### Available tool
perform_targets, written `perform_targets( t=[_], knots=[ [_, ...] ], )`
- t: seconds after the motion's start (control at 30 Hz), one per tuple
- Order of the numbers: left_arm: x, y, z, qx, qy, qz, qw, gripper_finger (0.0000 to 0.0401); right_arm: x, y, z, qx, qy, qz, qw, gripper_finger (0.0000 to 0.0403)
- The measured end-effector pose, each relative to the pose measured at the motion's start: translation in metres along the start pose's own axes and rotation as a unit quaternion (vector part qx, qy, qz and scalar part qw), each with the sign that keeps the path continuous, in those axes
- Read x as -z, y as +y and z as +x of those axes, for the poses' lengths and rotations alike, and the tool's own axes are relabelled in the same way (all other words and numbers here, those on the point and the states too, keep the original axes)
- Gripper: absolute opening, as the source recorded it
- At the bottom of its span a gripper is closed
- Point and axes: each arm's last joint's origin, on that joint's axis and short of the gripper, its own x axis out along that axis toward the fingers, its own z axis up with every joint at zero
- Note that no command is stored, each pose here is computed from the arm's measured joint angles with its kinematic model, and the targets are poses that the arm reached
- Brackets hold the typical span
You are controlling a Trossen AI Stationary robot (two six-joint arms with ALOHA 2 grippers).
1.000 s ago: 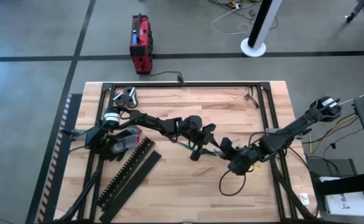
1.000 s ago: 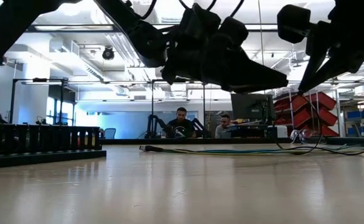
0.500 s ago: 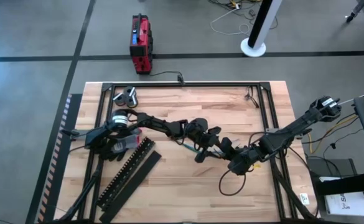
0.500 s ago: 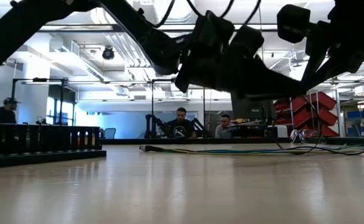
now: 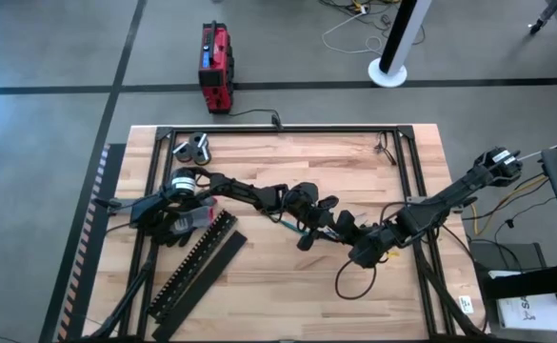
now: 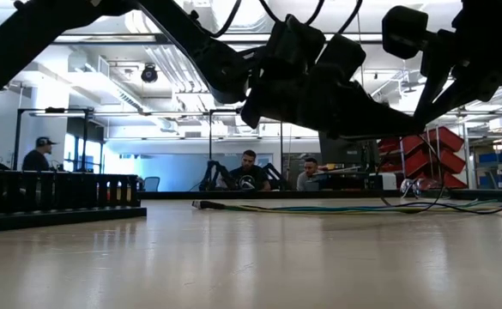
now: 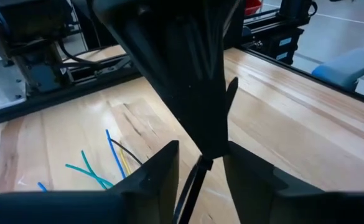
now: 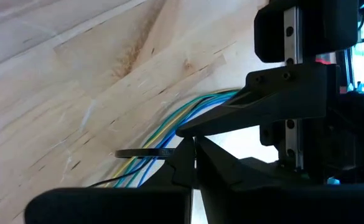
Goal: Ziptie cables
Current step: Wrap the cable wires with the black zip tie
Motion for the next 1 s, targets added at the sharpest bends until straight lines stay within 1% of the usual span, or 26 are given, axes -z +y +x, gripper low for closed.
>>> perform_targets(
  t=[0.2, 0.3, 0.53, 0.63, 0.8, 1.0],
  knots=[
    [0.0008, -0.0001, 0.0001, -0.003, 0.004, 0.014, 1.000, 0.0084, 0.0004, 0.0003, 0.0002, 0.000, 0.002, -0.001, 1.000, 0.0000],
    [0.0041, -0.0006, -0.0001, -0.004, 0.020, 0.023, 1.000, 0.0074, -0.0002, 0.0000, 0.0002, 0.000, -0.002, 0.001, 1.000, 0.0000],
    [0.0063, -0.0005, 0.0000, -0.005, 0.025, 0.025, 0.999, 0.0043, -0.0016, -0.0018, -0.0011, 0.003, -0.005, -0.009, 1.000, 0.0000],
    [0.0062, -0.0008, 0.0001, -0.005, 0.025, 0.021, 0.999, 0.0035, -0.0015, -0.0017, -0.0011, 0.002, -0.005, -0.008, 1.000, 0.0000],
    [0.0057, -0.0021, 0.0008, 0.002, 0.022, 0.020, 1.000, 0.0039, -0.0016, -0.0017, -0.0012, 0.002, -0.005, -0.006, 1.000, 0.0000],
    [0.0046, -0.0051, 0.0017, 0.028, 0.013, 0.020, 0.999, 0.0070, -0.0016, -0.0017, -0.0012, 0.002, -0.004, -0.006, 1.000, 0.0000]
  ],
)
